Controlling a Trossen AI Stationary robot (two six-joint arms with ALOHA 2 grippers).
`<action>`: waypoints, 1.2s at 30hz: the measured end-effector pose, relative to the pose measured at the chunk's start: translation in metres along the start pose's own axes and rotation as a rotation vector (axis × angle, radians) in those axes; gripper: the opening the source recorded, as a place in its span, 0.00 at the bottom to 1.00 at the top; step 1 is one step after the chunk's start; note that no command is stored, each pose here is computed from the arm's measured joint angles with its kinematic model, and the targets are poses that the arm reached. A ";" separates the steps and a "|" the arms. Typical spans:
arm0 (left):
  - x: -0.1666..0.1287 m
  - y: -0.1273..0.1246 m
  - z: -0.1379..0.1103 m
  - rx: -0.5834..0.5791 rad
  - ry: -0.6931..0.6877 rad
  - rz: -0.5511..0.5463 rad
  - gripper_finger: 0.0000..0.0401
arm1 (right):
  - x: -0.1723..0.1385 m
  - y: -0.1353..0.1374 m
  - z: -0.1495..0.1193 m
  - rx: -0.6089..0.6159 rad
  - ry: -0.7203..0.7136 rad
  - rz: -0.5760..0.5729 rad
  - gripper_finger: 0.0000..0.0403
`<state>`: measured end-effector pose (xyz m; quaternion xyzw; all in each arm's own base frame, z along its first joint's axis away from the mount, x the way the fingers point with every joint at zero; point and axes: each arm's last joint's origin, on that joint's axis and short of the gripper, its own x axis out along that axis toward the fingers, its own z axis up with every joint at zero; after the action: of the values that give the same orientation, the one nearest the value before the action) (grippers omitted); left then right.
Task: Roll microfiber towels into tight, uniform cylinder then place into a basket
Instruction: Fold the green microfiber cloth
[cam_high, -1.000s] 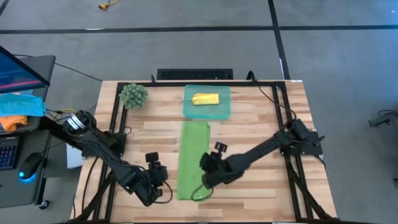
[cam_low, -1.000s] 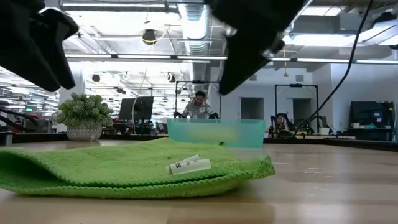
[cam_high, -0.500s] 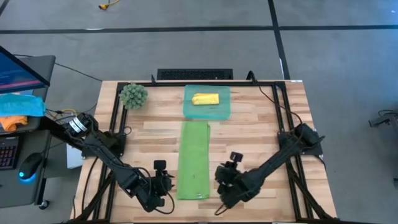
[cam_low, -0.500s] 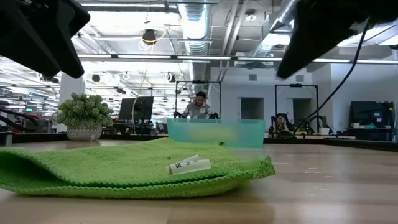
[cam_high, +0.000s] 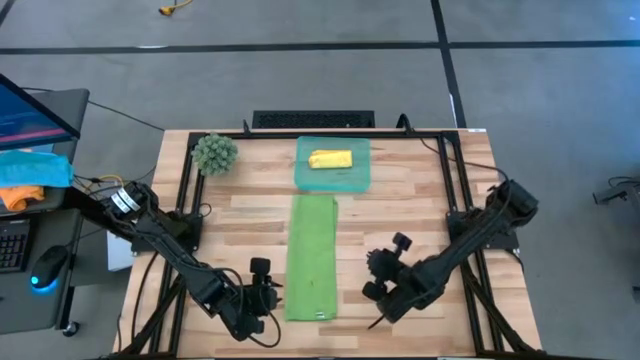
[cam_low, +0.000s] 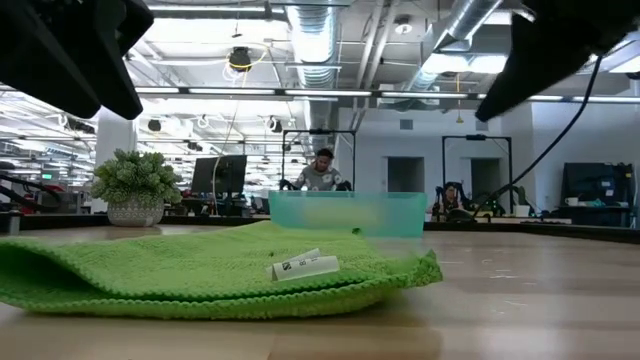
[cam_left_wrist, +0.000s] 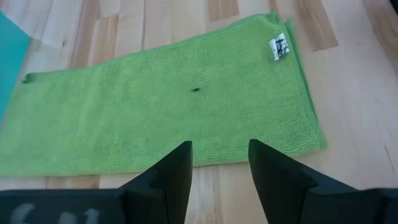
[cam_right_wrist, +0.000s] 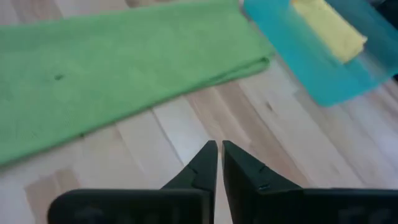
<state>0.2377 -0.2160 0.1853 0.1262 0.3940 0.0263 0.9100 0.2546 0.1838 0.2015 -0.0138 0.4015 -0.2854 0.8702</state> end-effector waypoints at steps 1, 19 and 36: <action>0.000 0.000 0.000 -0.002 -0.002 -0.001 0.38 | 0.001 -0.003 -0.002 0.007 0.006 0.009 0.12; 0.005 -0.010 0.007 0.029 -0.072 -0.074 0.38 | 0.001 0.040 0.019 -0.133 -0.256 0.461 0.11; 0.033 -0.037 -0.011 0.096 -0.007 -0.181 0.38 | 0.008 0.041 0.031 -0.303 -0.235 0.676 0.45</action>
<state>0.2510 -0.2448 0.1455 0.1336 0.4016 -0.0755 0.9028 0.3005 0.2073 0.2065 -0.0415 0.3187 0.0837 0.9433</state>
